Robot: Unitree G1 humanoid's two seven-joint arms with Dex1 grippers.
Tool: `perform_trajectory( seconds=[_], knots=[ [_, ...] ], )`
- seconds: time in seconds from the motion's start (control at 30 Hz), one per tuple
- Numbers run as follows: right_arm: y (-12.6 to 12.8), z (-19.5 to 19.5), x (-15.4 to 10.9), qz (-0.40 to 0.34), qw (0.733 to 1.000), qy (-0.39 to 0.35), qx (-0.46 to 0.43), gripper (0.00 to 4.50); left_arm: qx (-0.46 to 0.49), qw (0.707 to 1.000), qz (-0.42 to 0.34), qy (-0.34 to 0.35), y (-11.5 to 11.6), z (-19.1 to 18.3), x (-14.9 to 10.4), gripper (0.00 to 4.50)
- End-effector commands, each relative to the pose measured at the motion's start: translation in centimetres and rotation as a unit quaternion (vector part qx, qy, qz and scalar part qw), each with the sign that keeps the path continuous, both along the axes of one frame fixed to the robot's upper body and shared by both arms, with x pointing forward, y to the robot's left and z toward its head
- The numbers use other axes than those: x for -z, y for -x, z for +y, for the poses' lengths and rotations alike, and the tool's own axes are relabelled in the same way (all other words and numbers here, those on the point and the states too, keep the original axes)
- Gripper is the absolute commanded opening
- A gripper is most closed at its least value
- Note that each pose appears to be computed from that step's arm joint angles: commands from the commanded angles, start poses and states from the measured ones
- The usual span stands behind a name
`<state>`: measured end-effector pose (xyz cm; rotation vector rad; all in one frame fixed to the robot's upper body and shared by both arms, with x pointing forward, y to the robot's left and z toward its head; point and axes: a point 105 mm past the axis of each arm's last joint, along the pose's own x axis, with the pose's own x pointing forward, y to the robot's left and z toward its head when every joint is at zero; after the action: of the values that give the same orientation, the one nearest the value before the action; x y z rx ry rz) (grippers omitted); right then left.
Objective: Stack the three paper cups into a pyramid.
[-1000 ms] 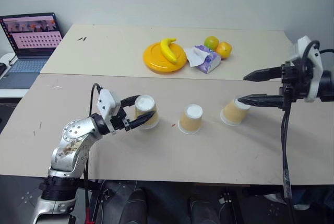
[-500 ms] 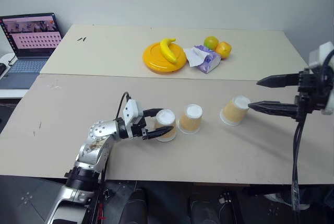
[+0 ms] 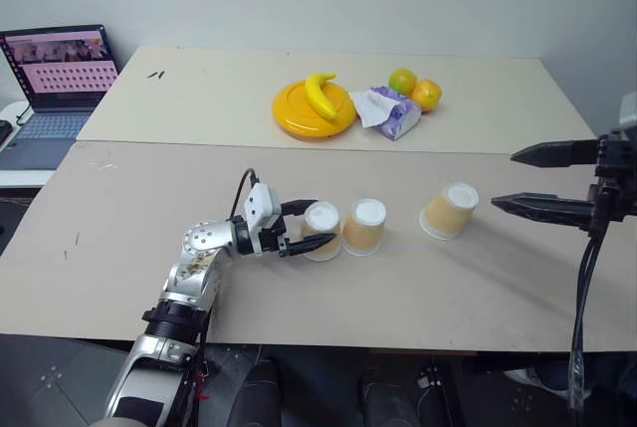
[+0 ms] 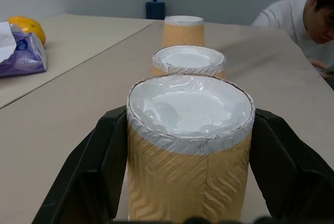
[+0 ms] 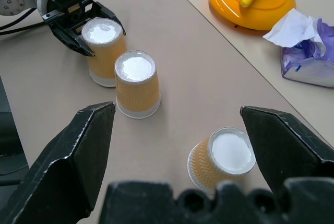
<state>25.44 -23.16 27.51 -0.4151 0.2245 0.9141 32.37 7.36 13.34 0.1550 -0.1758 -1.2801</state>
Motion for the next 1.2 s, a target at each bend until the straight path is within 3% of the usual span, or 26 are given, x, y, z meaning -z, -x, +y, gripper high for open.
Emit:
perform_trajectory(
  seconds=[0.03,0.37,0.53,0.8,1.0,1.13,1.2],
  knots=[
    [0.7,-0.2,-1.6,-0.032,0.999,0.012,0.005,4.50,0.011,0.999,-0.034,0.007,-0.1,-0.6,-1.2,3.34],
    [0.7,0.1,-1.6,-0.034,0.999,0.013,0.005,4.50,0.006,0.999,-0.037,0.011,-0.4,-0.4,-1.4,3.34],
    [0.7,0.5,-1.6,-0.035,0.999,0.012,0.003,4.50,0.007,0.999,-0.033,0.014,-0.4,-0.2,-1.4,4.44],
    [0.6,0.6,-1.8,-0.035,0.999,0.014,-0.005,4.50,-0.005,0.999,-0.041,0.016,-0.8,0.5,-2.4,4.44],
    [0.2,0.5,-1.9,-0.037,0.999,0.009,-0.013,4.50,-0.007,0.997,-0.067,0.032,-0.2,1.3,-6.6,4.44],
    [-0.1,0.2,-1.5,-0.036,0.999,0.001,-0.012,4.50,0.002,0.997,-0.047,0.068,0.2,1.7,-11.5,4.44],
    [-0.4,-0.5,-0.7,-0.042,0.999,0.000,0.006,4.50,0.034,0.996,-0.028,0.072,1.4,1.8,-14.8,4.44]
  ],
)
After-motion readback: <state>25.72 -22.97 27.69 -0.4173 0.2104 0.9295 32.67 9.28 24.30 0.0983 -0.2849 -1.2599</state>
